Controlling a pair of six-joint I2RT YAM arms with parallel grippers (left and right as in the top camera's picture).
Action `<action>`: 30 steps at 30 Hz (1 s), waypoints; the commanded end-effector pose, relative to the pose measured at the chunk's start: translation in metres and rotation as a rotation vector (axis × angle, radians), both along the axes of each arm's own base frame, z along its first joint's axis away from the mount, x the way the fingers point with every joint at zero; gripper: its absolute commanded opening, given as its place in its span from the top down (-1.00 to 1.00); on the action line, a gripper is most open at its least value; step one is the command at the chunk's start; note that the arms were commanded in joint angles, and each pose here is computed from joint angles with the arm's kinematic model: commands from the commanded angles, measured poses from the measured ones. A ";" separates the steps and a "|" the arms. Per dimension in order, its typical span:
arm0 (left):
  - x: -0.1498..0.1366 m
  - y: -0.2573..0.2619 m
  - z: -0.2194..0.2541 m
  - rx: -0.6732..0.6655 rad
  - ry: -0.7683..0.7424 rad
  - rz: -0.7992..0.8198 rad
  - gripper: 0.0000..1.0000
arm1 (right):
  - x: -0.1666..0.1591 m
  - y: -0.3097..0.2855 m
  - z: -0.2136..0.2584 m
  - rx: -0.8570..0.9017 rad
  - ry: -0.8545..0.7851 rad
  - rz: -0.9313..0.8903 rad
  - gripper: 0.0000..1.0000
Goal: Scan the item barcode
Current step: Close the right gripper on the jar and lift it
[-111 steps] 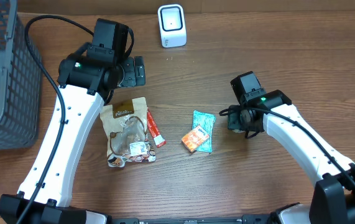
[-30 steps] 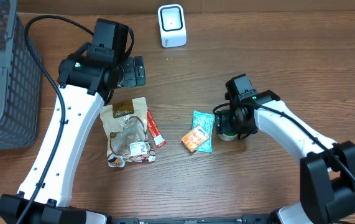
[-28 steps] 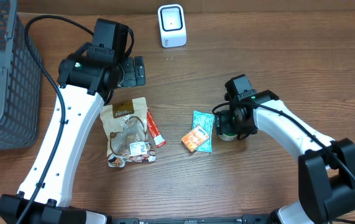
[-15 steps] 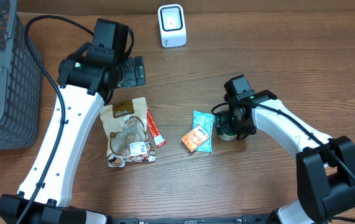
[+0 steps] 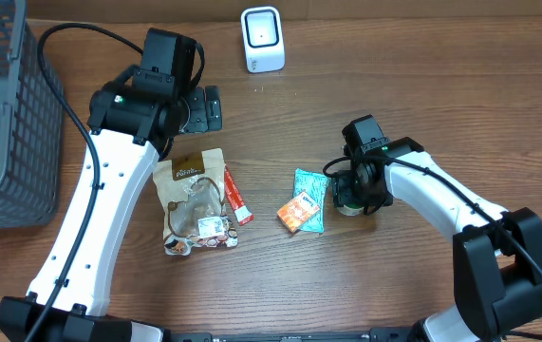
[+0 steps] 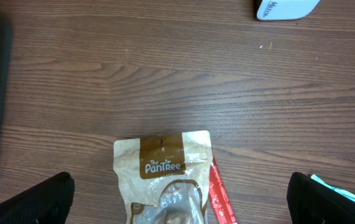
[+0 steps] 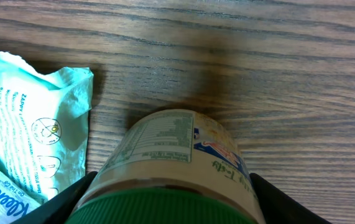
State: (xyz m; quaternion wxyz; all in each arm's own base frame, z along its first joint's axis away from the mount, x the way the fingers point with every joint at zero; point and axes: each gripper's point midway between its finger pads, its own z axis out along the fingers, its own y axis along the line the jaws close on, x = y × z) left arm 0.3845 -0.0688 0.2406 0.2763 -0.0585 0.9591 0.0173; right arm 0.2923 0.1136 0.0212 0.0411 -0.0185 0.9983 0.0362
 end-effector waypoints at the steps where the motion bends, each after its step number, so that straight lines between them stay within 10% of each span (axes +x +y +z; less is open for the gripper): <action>1: 0.002 0.003 0.006 0.017 -0.018 -0.007 -0.99 | -0.004 -0.007 -0.003 -0.034 0.010 0.001 -0.35; 30: 0.002 0.002 0.006 0.016 -0.018 -0.007 -1.00 | -0.002 -0.007 -0.003 -0.038 0.001 0.001 -0.64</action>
